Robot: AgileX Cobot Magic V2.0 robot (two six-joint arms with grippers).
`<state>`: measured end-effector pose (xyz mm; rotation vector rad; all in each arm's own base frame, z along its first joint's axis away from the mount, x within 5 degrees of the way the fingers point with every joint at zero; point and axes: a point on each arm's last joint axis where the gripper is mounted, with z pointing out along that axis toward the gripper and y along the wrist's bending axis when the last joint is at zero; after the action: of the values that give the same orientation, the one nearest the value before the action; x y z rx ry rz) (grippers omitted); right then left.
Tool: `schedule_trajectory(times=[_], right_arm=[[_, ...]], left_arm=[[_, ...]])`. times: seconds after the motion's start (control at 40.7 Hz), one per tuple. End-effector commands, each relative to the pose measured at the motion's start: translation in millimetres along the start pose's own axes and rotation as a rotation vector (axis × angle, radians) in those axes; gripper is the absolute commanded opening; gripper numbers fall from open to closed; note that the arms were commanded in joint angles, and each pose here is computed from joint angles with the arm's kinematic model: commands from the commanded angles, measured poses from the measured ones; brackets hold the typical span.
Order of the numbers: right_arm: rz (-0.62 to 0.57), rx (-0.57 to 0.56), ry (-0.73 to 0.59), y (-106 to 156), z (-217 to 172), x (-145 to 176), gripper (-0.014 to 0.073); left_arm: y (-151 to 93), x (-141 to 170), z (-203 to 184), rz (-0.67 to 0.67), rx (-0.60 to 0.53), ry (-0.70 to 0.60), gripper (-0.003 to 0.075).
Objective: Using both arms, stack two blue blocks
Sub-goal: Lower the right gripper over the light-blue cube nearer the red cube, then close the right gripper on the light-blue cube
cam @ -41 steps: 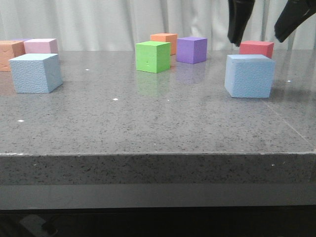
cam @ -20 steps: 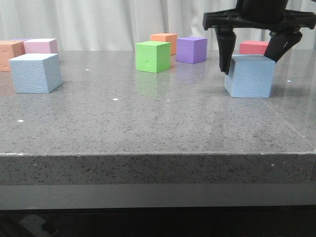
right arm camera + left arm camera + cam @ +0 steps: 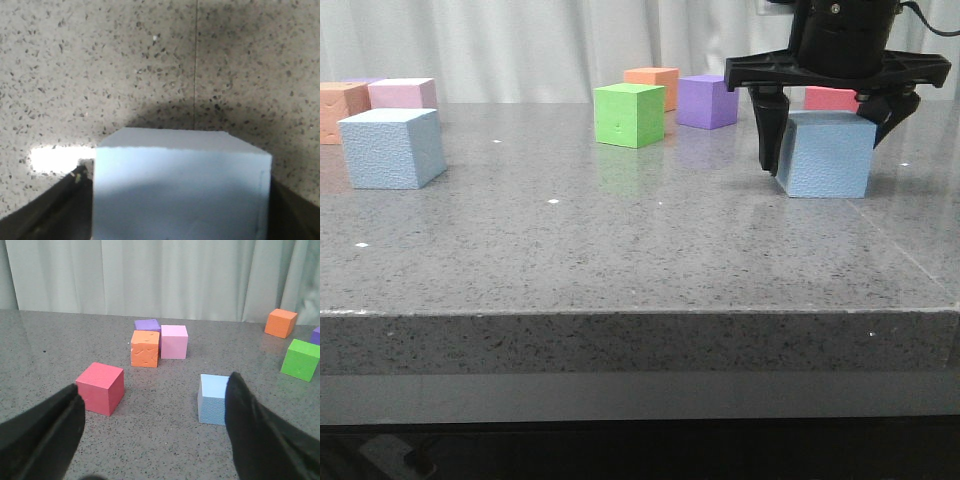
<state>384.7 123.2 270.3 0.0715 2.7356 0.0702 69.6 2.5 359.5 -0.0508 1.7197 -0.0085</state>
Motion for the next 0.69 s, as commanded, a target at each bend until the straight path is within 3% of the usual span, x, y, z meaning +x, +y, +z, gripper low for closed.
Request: schedule_trajectory(times=[0.0, 0.123, 0.344, 0.664], right_arm=[[0.009, -0.043, -0.110, 1.4, -30.7, -10.3, 0.0582], [0.001, -0.043, -0.110, 1.4, -30.7, -10.3, 0.0573], [-0.006, -0.041, -0.105, 1.2, -30.6, -9.8, 0.0343], [-0.008, -0.034, -0.099, 0.6, -30.5, -9.3, 0.0340]], left_arm=[[-1.9, -16.2, -1.0, -0.010, 0.020, -0.093, 0.0566], [-1.9, -16.2, -1.0, -0.010, 0.020, -0.093, 0.0566], [-1.9, -16.2, -1.0, -0.010, 0.020, -0.093, 0.0566], [-1.9, -16.2, -1.0, -0.010, 0.020, -0.093, 0.0566]])
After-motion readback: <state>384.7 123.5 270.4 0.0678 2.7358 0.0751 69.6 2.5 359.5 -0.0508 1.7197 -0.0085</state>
